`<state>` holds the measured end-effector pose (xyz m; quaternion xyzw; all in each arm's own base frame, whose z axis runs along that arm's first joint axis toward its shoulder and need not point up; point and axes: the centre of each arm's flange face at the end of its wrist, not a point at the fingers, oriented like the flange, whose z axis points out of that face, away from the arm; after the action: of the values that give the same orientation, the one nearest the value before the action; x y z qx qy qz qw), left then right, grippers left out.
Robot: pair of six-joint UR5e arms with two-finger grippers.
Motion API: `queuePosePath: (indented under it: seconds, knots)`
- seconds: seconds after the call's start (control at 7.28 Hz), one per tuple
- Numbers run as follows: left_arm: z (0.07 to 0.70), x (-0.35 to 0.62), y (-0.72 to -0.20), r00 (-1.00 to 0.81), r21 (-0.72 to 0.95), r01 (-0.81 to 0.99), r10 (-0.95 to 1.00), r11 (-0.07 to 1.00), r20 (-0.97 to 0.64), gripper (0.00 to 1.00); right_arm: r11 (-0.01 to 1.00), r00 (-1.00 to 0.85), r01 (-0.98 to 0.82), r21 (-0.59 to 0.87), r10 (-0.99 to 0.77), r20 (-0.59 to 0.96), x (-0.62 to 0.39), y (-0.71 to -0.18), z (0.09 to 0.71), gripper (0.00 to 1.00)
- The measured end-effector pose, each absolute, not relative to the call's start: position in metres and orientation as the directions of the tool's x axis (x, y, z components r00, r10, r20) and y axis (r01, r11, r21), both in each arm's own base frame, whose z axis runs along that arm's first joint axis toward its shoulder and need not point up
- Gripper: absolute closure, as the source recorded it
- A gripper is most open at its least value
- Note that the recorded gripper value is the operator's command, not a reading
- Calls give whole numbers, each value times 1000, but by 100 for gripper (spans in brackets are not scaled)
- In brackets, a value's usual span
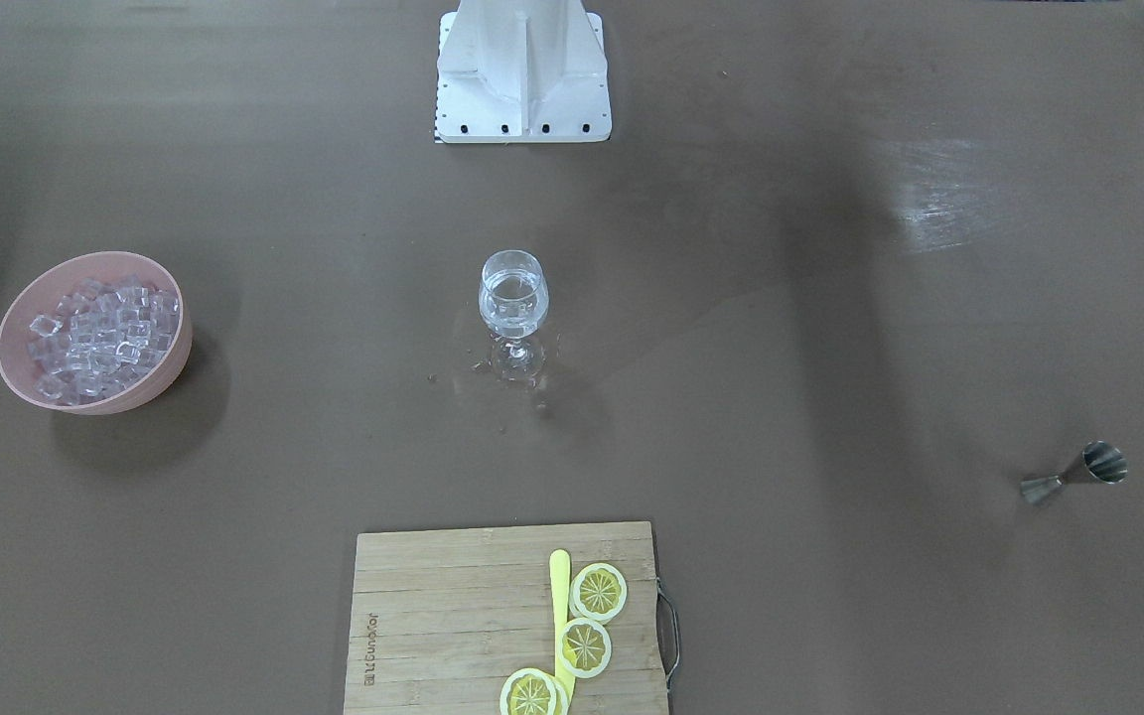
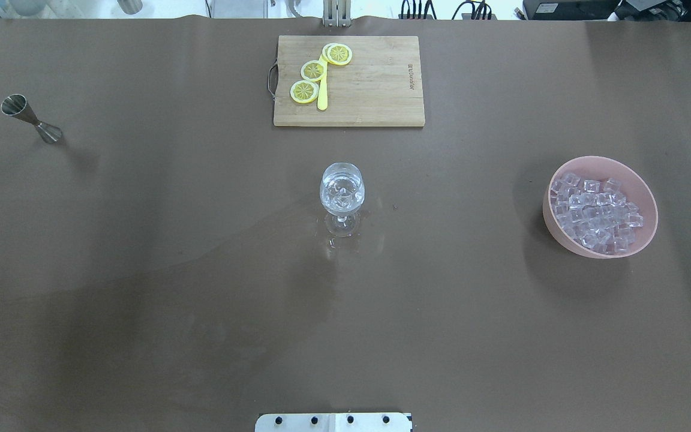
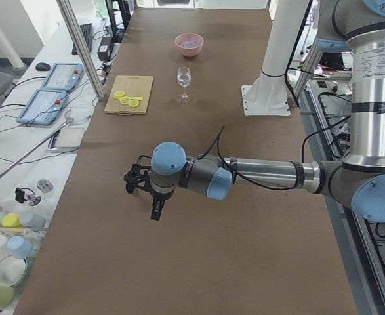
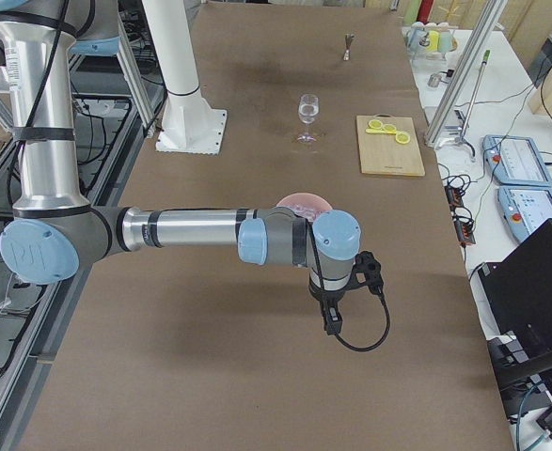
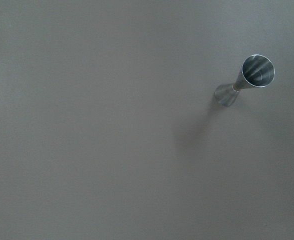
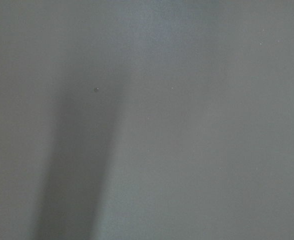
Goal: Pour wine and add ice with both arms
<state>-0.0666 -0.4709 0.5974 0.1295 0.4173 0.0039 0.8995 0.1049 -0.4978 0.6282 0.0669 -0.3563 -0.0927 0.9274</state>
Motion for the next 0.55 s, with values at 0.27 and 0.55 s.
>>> queuePosePath:
  seconds: [0.27, 0.55]
  knots:
    - [598, -67, -469, 653, 252, 102, 126, 962, -747, 1, 975, 727, 121, 184, -213, 653, 105, -497, 631, 0]
    - [598, -68, -469, 654, 258, 103, 130, 961, -745, 1, 977, 725, 120, 176, -207, 657, 104, -492, 635, 0]
